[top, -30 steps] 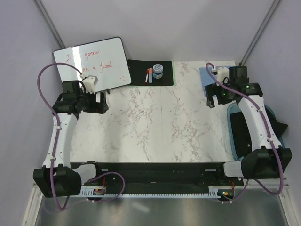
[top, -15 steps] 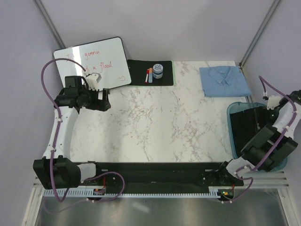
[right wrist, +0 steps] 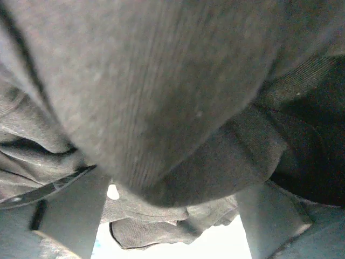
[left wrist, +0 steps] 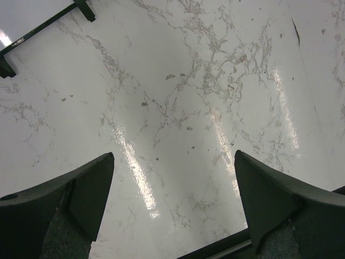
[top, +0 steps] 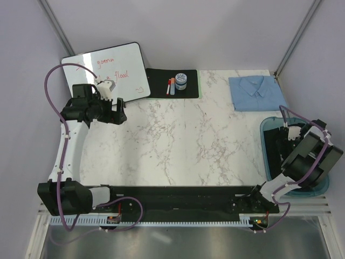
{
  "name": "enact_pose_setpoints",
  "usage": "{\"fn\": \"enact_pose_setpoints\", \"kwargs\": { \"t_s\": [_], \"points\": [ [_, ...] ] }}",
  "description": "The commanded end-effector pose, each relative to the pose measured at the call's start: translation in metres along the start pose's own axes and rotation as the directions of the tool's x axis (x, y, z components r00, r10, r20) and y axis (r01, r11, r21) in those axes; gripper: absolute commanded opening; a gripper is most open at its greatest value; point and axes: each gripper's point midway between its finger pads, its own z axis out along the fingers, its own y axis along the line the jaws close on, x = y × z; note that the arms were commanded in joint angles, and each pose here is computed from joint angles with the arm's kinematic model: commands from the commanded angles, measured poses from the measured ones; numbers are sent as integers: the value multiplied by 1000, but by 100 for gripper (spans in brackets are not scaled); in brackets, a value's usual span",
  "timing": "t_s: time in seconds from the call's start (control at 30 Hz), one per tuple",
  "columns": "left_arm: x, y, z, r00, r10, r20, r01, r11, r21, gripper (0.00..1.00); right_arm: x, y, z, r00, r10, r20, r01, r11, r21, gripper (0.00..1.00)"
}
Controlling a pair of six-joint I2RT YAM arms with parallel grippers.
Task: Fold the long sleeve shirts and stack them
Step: Grab the shirt from the pile, then move the shirt to the center of the board
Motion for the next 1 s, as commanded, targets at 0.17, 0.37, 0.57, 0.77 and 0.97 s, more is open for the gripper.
{"fn": "enact_pose_setpoints", "kwargs": {
  "t_s": [0.17,0.37,0.57,0.77,0.97],
  "points": [
    [-24,-2,-13,998,49,46,-49,999,4,100,-10,39,-26,997,15,79,0,983,-184,12],
    [-34,-3,-16,998,28,64,-29,1000,7,100,-85,57,-185,877,65,476,55,971,-233,0],
    [-46,-5,-25,995,19,98,-19,1000,-1,99,-127,110,-323,674,40,737,226,940,-257,0],
    [-58,-6,-39,989,22,143,-20,1000,-21,100,-139,251,-366,554,-107,825,573,768,-285,0],
    [-53,-17,-41,990,55,133,-60,998,36,100,-107,320,-263,580,-532,617,750,645,-148,98]
  ]
}}
